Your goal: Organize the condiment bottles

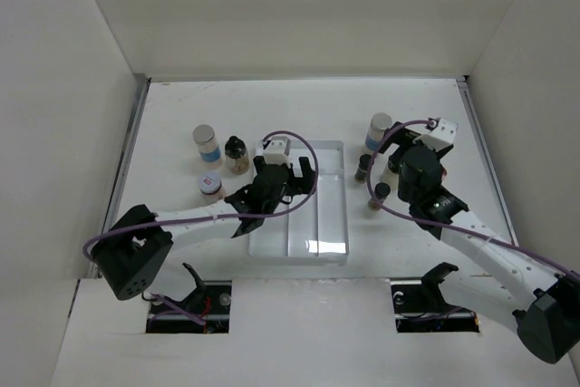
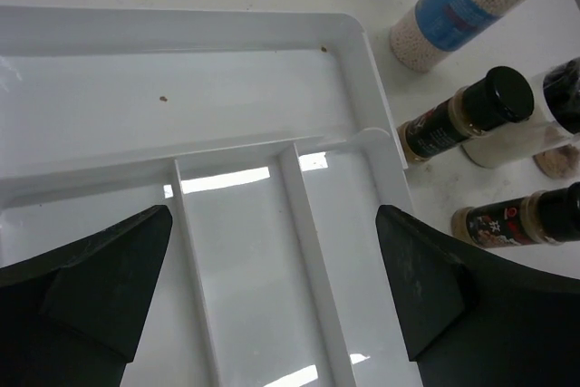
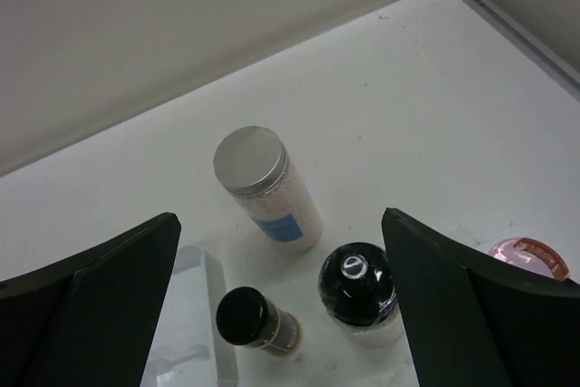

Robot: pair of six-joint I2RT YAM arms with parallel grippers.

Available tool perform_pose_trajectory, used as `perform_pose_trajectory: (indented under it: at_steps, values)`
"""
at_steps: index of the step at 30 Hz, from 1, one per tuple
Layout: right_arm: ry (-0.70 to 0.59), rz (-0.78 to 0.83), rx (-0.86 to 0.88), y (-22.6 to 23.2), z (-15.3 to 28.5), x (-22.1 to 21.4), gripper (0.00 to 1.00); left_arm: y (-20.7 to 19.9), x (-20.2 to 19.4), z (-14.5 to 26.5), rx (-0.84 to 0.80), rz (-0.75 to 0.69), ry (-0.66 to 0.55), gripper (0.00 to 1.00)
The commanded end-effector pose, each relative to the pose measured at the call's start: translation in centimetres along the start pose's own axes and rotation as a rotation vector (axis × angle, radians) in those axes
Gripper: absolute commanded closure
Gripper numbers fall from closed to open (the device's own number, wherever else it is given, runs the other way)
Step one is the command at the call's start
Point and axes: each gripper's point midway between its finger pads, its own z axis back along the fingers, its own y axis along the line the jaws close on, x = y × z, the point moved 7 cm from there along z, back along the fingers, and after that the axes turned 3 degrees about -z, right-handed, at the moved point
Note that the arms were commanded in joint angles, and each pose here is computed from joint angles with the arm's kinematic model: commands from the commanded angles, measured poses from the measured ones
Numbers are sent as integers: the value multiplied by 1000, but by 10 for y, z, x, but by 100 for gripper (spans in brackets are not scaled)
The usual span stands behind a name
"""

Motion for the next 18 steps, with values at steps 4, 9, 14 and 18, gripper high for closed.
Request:
perform_pose_trajectory:
  at_steps: [4, 9, 14, 18]
  values:
    - [37, -47, 197, 29, 5, -6, 0, 2, 37, 7, 40, 32, -121, 0]
    - [65, -99, 309, 47, 14, -13, 0, 16, 64, 18, 97, 36, -214, 0]
    - [108, -120, 444, 64, 32, -18, 57, 33, 89, 32, 211, 34, -274, 0]
    - [148, -123, 542, 77, 51, -26, 85, 53, 98, 51, 304, 34, -276, 5]
